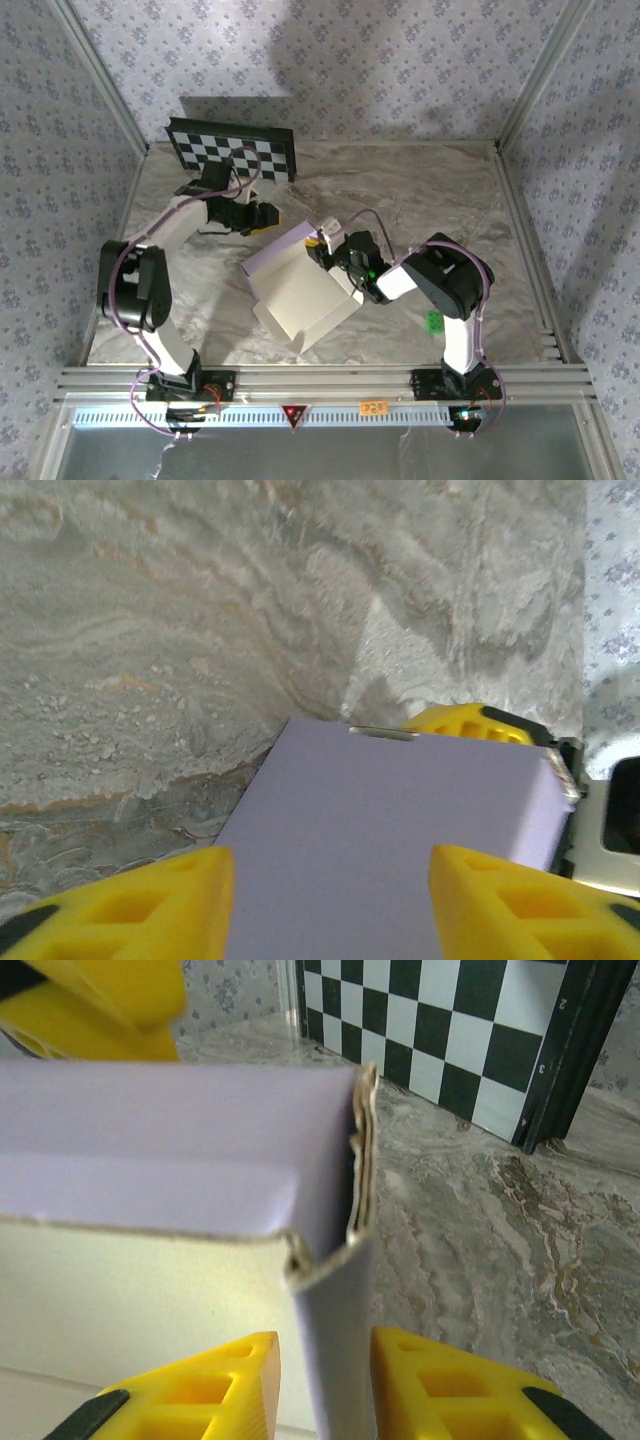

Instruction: Fold the paper box

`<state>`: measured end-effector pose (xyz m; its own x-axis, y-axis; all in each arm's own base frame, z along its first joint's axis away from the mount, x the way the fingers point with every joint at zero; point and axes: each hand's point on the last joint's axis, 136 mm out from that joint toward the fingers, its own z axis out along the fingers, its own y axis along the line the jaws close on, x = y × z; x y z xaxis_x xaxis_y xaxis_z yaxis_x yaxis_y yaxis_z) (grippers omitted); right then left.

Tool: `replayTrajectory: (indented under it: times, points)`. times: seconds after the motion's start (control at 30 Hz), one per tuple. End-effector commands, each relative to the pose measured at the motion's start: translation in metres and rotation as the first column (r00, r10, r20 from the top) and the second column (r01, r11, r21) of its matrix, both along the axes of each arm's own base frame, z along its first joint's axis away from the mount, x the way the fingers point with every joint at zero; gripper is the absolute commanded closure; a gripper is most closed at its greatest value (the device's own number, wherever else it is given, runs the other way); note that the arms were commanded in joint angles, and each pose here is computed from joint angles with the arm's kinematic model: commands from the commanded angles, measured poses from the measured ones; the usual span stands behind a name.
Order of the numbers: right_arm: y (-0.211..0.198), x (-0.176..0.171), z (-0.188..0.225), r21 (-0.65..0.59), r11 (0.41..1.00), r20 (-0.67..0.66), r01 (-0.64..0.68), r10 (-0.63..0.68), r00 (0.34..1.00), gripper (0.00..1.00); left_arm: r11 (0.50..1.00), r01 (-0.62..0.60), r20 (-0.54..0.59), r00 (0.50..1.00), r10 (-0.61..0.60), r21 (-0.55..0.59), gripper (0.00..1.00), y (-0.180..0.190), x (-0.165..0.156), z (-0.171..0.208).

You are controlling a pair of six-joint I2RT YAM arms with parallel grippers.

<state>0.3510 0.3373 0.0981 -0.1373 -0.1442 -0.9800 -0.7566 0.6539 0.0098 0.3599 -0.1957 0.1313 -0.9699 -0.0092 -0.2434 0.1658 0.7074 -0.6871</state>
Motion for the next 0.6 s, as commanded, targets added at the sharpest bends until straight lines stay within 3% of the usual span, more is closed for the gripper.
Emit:
replayTrajectory:
  times: [0.0, 0.17, 0.57]
  points:
    - [-0.003, 0.003, 0.012, 0.012, 1.0, 0.043, 0.017, -0.018, 0.999, 0.71, 0.996, 0.08, -0.035, 0.996, -0.082, -0.044, 0.5, -0.02, -0.005, -0.005]
    - [-0.001, 0.007, 0.015, 0.019, 1.0, 0.048, 0.016, -0.017, 0.999, 0.74, 0.989, 0.135, -0.07, 0.988, -0.138, -0.052, 0.54, -0.038, -0.016, -0.018]
    - [0.0, 0.008, 0.023, 0.041, 0.999, 0.065, 0.006, -0.009, 0.998, 0.75, 0.992, 0.129, -0.105, 0.986, -0.13, -0.011, 0.57, -0.039, -0.03, -0.032]
